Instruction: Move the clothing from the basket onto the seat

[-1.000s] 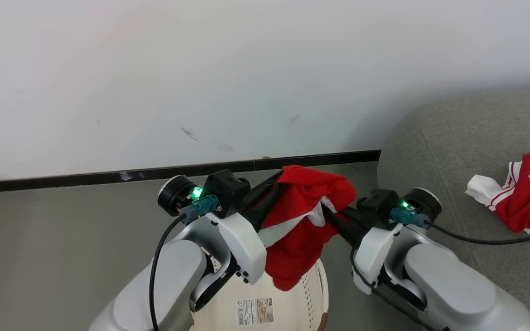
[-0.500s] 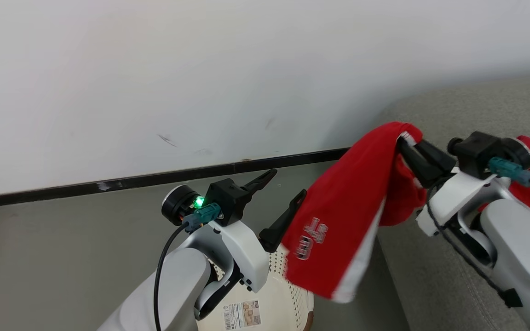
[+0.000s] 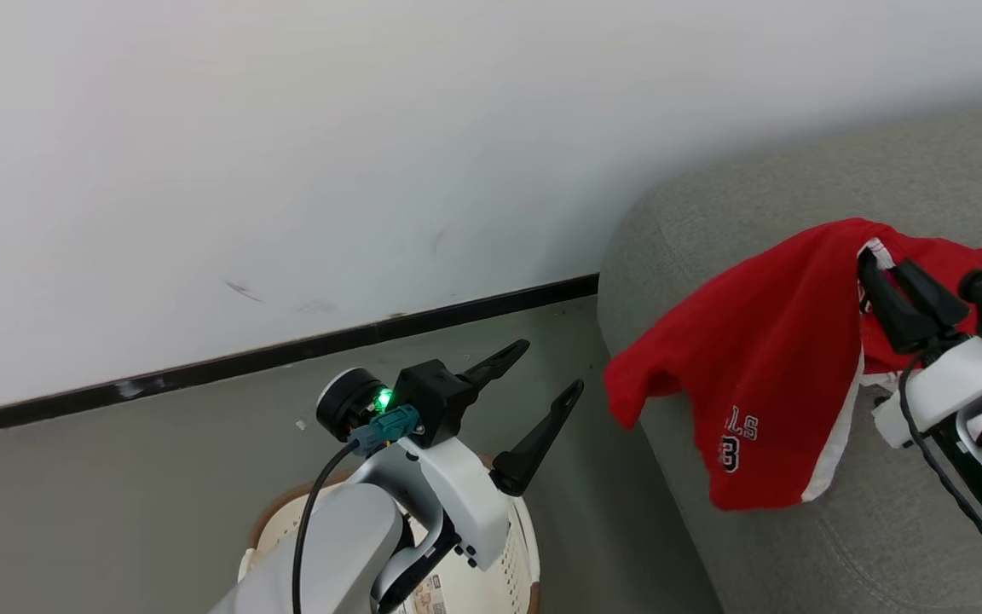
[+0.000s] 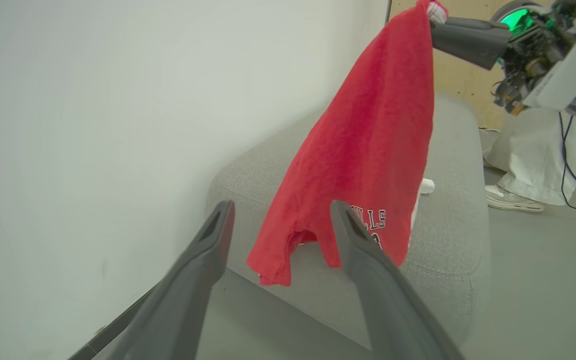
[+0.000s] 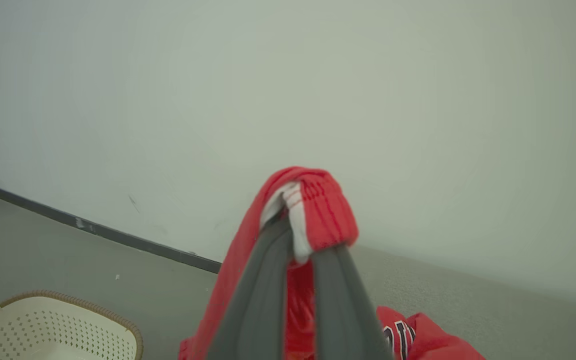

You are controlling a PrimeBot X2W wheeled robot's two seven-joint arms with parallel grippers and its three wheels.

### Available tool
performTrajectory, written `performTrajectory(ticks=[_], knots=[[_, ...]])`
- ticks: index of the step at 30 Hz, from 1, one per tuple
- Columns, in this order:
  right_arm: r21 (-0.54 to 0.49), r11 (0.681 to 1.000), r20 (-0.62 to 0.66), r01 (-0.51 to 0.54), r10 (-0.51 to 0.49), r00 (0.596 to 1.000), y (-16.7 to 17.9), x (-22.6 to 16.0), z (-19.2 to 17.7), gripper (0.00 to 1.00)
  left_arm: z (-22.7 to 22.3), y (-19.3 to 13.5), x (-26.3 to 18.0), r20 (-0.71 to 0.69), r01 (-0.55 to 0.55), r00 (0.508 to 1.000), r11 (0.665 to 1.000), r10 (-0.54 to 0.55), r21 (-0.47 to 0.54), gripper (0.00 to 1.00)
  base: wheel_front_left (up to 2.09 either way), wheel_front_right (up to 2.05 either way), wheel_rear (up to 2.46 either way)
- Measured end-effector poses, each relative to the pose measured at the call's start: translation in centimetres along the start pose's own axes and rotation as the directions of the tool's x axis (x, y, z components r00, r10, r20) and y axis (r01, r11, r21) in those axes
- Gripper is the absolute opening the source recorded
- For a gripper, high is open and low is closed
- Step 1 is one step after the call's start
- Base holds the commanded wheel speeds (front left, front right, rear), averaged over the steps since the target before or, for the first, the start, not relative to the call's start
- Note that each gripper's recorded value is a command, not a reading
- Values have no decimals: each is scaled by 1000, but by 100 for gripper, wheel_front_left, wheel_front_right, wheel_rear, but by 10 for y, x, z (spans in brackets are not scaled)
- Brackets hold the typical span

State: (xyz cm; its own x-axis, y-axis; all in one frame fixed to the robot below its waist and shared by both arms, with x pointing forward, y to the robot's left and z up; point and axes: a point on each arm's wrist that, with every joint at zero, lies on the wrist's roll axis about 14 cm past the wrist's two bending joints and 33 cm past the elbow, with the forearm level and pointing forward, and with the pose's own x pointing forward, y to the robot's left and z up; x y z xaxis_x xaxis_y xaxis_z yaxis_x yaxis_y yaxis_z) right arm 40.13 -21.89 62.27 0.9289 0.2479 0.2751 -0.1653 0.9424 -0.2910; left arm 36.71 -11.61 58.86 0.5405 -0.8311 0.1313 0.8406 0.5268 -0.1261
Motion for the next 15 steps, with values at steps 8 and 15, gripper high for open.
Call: performTrajectory(ticks=[8, 15], knots=[[-39, 995, -14, 91, -92, 996, -26, -41, 4, 0, -2, -28, 14, 11, 92, 996, 996, -92, -4, 100, 0, 0, 0], [-59, 991, -19, 123, -124, 992, -33, -64, 9, 0, -9, -48, 21, 2, 150, 989, 988, -150, -21, 100, 0, 0, 0]])
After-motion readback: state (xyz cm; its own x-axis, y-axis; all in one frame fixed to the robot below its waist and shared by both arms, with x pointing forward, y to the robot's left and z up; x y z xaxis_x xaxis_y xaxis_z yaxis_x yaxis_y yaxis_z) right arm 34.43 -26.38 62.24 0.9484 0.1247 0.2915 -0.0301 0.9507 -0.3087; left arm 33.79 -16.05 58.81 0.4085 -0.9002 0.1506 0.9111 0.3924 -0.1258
